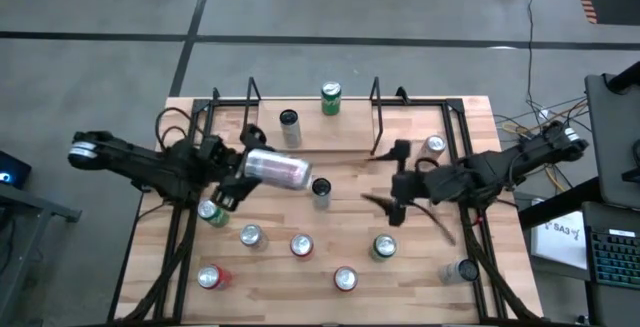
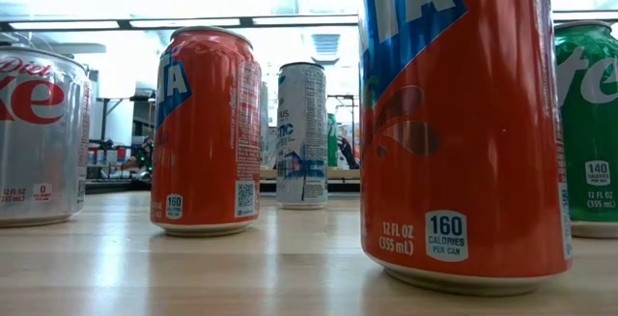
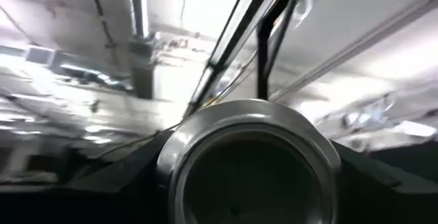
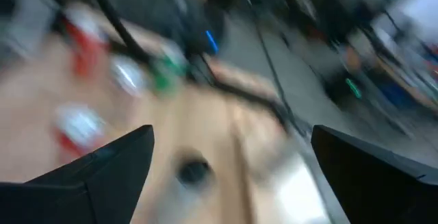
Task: Sort soda cans
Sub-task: Put the middle red silver soda can on the shelf
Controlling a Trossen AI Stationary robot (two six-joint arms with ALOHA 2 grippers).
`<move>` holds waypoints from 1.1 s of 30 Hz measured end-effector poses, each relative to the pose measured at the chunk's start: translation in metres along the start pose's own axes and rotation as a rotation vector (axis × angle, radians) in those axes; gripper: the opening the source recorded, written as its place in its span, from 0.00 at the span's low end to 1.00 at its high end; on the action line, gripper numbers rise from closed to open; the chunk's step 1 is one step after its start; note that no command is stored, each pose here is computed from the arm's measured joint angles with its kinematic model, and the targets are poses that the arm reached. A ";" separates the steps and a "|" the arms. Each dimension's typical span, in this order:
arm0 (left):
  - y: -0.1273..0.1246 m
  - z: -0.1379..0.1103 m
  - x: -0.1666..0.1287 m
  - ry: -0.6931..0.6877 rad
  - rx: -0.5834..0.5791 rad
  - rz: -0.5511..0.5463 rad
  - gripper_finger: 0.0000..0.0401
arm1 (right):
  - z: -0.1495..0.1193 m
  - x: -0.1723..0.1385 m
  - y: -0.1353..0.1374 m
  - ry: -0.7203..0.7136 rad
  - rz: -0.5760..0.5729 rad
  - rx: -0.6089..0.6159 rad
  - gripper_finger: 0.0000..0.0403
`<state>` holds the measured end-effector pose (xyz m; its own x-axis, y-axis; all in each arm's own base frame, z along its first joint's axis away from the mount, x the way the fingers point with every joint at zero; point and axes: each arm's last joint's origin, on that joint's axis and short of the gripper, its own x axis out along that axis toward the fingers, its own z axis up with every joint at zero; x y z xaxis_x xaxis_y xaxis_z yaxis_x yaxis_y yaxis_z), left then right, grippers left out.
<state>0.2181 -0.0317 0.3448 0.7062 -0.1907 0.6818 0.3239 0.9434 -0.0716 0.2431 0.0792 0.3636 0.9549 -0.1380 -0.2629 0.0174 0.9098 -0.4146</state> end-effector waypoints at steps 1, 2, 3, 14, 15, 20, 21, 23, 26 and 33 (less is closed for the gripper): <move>-0.001 -0.004 -0.001 -0.017 -0.023 -0.029 0.71 | 0.000 0.002 0.003 -0.084 0.034 0.001 0.95; -0.002 -0.008 -0.001 -0.036 -0.047 -0.058 0.71 | -0.002 0.004 0.006 -0.167 0.058 -0.007 0.95; -0.003 -0.013 -0.001 -0.051 -0.068 -0.087 0.71 | -0.004 0.009 0.010 -0.241 0.056 -0.020 0.95; -0.002 -0.045 0.057 -0.110 -0.185 -0.295 0.71 | -0.009 0.058 0.042 -0.754 -0.172 -0.129 0.95; -0.001 -0.047 0.063 -0.112 -0.198 -0.329 0.71 | -0.006 0.062 0.044 -0.764 -0.162 -0.148 0.95; 0.002 -0.058 0.081 -0.083 -0.236 -0.410 0.71 | 0.015 0.074 0.045 -0.802 -0.181 -0.137 0.95; 0.002 -0.060 0.082 -0.077 -0.237 -0.419 0.71 | 0.018 0.076 0.045 -0.809 -0.183 -0.138 0.95; 0.004 -0.063 0.082 -0.075 -0.237 -0.418 0.71 | 0.020 0.077 0.045 -0.822 -0.166 -0.163 0.95; 0.007 -0.067 0.080 -0.065 -0.232 -0.410 0.71 | 0.023 0.076 0.047 -0.853 -0.116 -0.196 0.95; 0.017 -0.078 0.076 -0.040 -0.214 -0.352 0.71 | 0.036 0.074 0.042 -0.878 -0.126 -0.242 0.95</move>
<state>0.3267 -0.0515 0.3387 0.5048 -0.4771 0.7194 0.6682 0.7436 0.0244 0.3253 0.1214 0.3581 0.8339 0.2067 0.5117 0.1684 0.7876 -0.5927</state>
